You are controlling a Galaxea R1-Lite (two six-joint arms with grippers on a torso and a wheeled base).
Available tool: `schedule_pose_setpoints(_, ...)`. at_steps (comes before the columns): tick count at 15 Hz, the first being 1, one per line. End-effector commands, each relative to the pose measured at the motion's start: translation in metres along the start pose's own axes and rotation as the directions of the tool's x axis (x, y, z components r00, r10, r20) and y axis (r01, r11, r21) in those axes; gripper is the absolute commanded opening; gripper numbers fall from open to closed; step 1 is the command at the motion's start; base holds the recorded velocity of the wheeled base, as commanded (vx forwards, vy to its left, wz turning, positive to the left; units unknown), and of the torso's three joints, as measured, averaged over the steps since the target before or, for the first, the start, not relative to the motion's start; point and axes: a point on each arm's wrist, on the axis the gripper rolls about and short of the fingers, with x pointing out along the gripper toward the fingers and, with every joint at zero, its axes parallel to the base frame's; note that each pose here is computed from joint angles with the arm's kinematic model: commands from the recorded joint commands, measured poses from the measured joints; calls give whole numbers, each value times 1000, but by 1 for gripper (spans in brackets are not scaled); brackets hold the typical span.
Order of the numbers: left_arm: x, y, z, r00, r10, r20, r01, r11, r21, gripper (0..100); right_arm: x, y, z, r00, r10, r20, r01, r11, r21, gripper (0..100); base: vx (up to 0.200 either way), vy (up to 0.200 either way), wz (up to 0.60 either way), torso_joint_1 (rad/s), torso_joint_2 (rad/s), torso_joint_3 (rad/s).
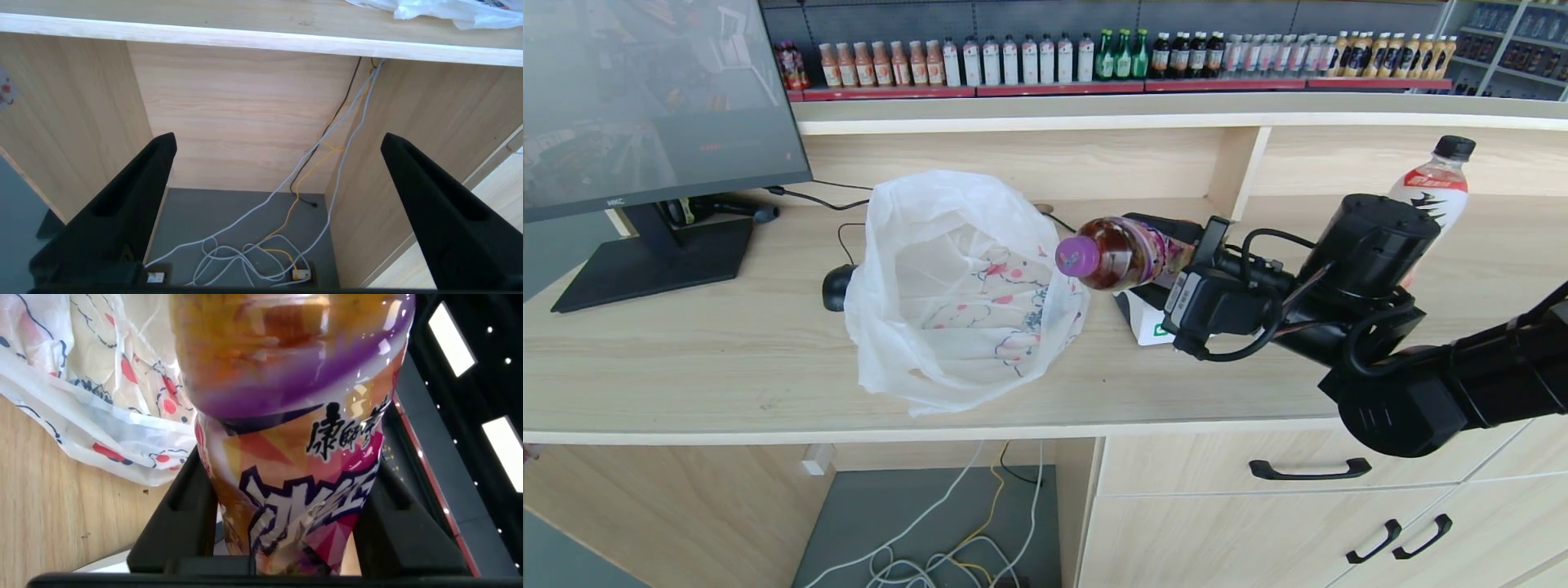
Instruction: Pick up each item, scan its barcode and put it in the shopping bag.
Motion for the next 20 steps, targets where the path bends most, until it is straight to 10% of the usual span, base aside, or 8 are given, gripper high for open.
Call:
schedule_pose_setpoints(1,0,0,0,1000,1,1,-1,1000,0,100,-1,-4,2,1000,-11,1,11,1000,-3,0,0,0,0,0,0,0)
schedule_pose_setpoints(12,0,0,0,1000,1,1,-1,1000,0,100,-13,-61,38,984,-178,16,171,963,207,0,0,0,0,0,0,0)
schedule_pose_setpoints(20,0,0,0,1000,1,1,-1,1000,0,100,-60,-75,67,955,-285,-87,280,762,583,0,0,0,0,0,0,0)
